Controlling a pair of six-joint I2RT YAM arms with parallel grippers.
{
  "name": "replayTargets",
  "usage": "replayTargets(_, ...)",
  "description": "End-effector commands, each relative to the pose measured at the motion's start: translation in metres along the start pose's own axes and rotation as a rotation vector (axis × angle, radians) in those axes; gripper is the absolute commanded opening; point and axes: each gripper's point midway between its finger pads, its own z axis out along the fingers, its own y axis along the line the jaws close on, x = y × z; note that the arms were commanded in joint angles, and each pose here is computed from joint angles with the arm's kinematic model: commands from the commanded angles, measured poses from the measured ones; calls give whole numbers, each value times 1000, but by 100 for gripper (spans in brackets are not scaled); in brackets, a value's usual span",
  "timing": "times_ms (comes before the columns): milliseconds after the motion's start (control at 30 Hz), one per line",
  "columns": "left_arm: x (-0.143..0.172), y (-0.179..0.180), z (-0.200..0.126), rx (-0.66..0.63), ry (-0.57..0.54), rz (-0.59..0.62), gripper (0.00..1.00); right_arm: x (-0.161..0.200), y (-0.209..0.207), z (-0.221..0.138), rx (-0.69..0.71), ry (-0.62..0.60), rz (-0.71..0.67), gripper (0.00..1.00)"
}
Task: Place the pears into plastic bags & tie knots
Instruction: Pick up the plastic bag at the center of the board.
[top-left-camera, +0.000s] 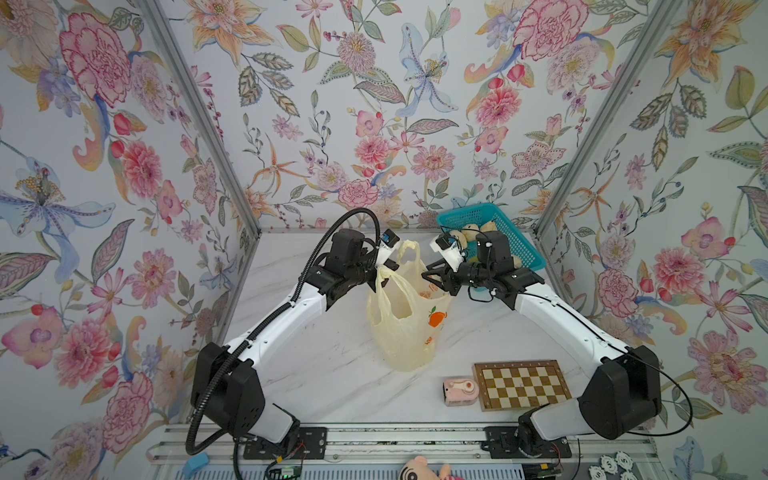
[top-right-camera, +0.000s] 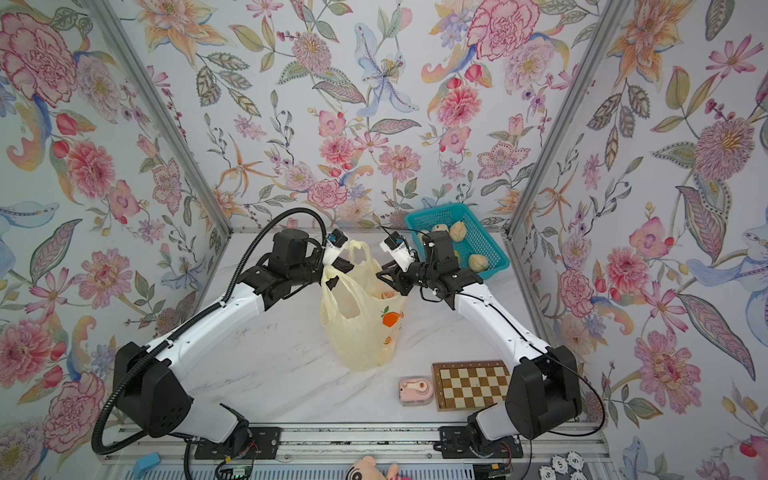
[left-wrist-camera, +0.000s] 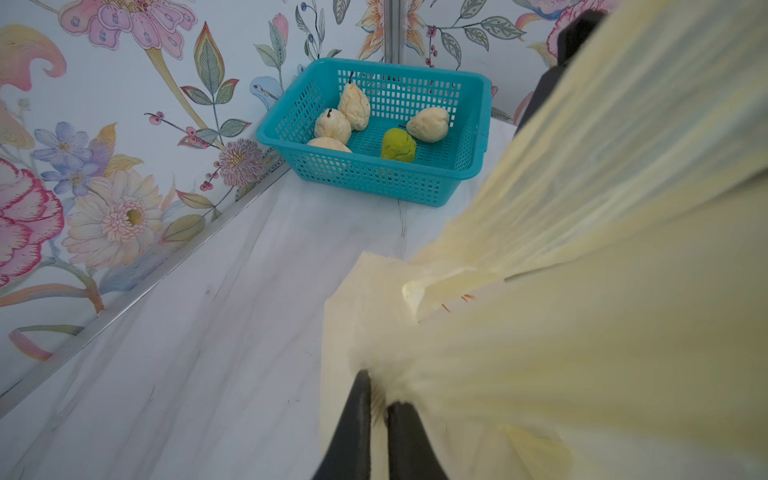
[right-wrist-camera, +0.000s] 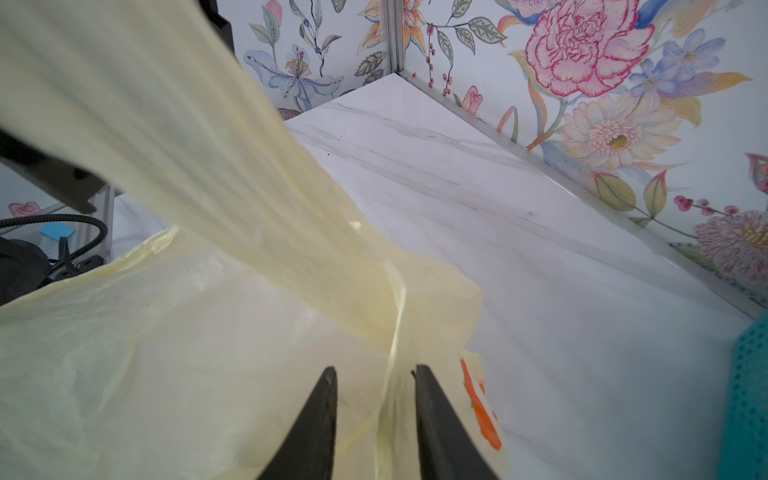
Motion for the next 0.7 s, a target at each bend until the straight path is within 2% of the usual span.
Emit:
replayTargets(0,1,-2,3,36,-21,-4,6,-19,4,-5,-28,-80,-50,40)
replayTargets(133,1,-6,5,66,-18,-1,0,-27,13,-1,-116,-121,-95,49)
replayTargets(267,3,-8,7,91,0,2,0,-36,19,2,-178,-168,-137,54)
replayTargets(333,5,-10,7,100,10,5,0,-38,13,4,-176,-170,-126,44)
replayTargets(467,8,-10,6,101,28,4,0,-42,-3,8,-168,-165,-18,13)
replayTargets(600,14,-11,0,119,35,-31,0,-38,-22,7,-124,-133,219,2)
replayTargets(667,17,-11,-3,134,35,-61,0,-31,-31,5,-81,-105,334,0)
